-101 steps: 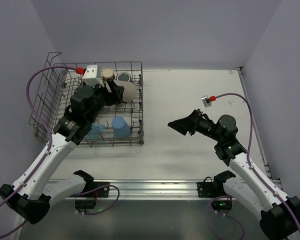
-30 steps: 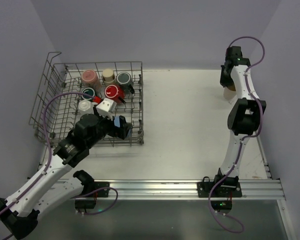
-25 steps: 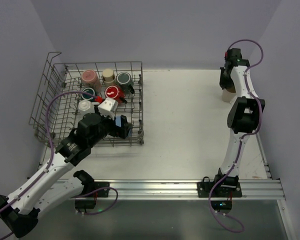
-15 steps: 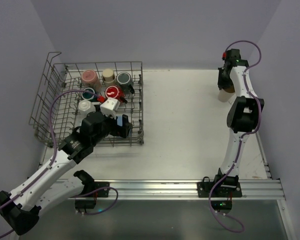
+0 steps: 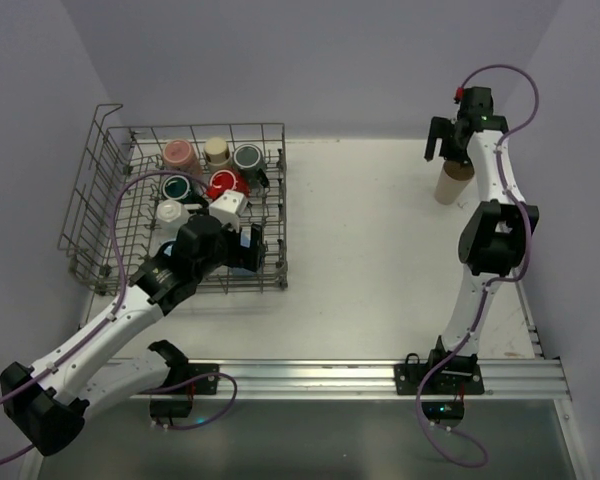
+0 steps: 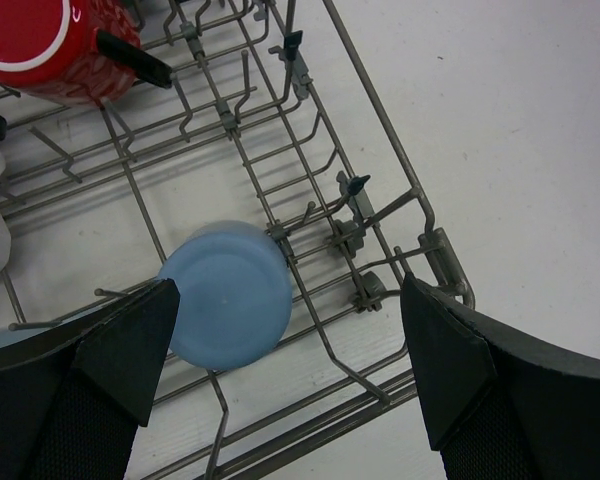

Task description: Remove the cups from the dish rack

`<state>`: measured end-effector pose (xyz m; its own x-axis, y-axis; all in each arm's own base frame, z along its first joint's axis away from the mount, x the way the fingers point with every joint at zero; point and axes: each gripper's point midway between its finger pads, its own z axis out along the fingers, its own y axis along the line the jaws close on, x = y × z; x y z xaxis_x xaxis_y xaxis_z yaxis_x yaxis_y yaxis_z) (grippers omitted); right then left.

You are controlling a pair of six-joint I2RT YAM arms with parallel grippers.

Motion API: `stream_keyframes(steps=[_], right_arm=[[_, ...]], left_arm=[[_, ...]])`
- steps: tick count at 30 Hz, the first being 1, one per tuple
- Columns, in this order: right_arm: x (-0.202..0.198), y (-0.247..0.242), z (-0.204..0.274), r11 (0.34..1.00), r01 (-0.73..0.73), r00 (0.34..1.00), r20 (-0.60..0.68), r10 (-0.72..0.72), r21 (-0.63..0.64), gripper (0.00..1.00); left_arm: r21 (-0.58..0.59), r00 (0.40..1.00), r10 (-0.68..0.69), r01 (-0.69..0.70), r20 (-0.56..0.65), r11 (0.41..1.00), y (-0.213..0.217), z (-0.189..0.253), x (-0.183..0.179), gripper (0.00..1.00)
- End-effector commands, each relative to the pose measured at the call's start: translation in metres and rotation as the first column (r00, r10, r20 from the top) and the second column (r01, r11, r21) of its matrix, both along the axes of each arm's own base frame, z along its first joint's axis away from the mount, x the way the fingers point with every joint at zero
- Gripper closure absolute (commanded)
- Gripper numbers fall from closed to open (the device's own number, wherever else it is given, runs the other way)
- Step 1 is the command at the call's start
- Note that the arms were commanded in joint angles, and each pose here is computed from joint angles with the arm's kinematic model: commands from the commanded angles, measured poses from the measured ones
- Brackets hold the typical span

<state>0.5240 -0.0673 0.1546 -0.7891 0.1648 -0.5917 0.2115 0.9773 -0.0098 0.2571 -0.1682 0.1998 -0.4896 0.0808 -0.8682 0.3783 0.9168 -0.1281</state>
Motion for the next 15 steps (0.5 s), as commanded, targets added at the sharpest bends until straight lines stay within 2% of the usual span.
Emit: stream_keyframes(steps=[1, 2, 8, 12, 13, 14, 15], right_arm=[[0.002, 0.014, 0.102, 0.999, -0.007, 0.964, 0.266, -0.004, 0.037, 0.05], [-0.001, 0.017, 0.111, 0.999, -0.009, 0.957, 0.29, -0.005, 0.045, 0.01], [-0.04, 0.066, 0.166, 0.985, -0.104, 0.867, 0.498, 0.02, 0.141, 0.01], [-0.084, 0.126, 0.16, 0.958, -0.232, 0.82, 0.564, 0.098, 0.17, 0.01], [-0.095, 0.137, 0.135, 0.95, -0.251, 0.839, 0.532, 0.117, 0.187, 0.01], [-0.106, 0.144, 0.15, 0.941, -0.282, 0.804, 0.581, 0.126, 0.187, 0.01], [-0.115, 0.157, 0.146, 0.929, -0.307, 0.802, 0.581, 0.137, 0.205, 0.01]], left_arm=[[-0.021, 0.998, 0.058, -0.057, 0.035, 0.998, 0.004, 0.026, 0.01, 0.0], [-0.015, 0.997, 0.068, -0.067, 0.035, 0.998, 0.005, 0.027, 0.011, 0.0], [0.047, 0.991, 0.132, -0.131, 0.001, 0.99, 0.014, 0.021, 0.016, 0.0], [0.091, 0.977, 0.211, -0.208, -0.015, 0.974, 0.026, 0.011, 0.018, 0.0], [0.094, 0.974, 0.224, -0.221, -0.022, 0.971, 0.028, 0.009, 0.018, 0.0], [0.096, 0.972, 0.233, -0.23, -0.026, 0.968, 0.029, 0.007, 0.017, 0.0], [0.109, 0.968, 0.251, -0.247, -0.029, 0.963, 0.032, 0.003, 0.018, 0.0]])
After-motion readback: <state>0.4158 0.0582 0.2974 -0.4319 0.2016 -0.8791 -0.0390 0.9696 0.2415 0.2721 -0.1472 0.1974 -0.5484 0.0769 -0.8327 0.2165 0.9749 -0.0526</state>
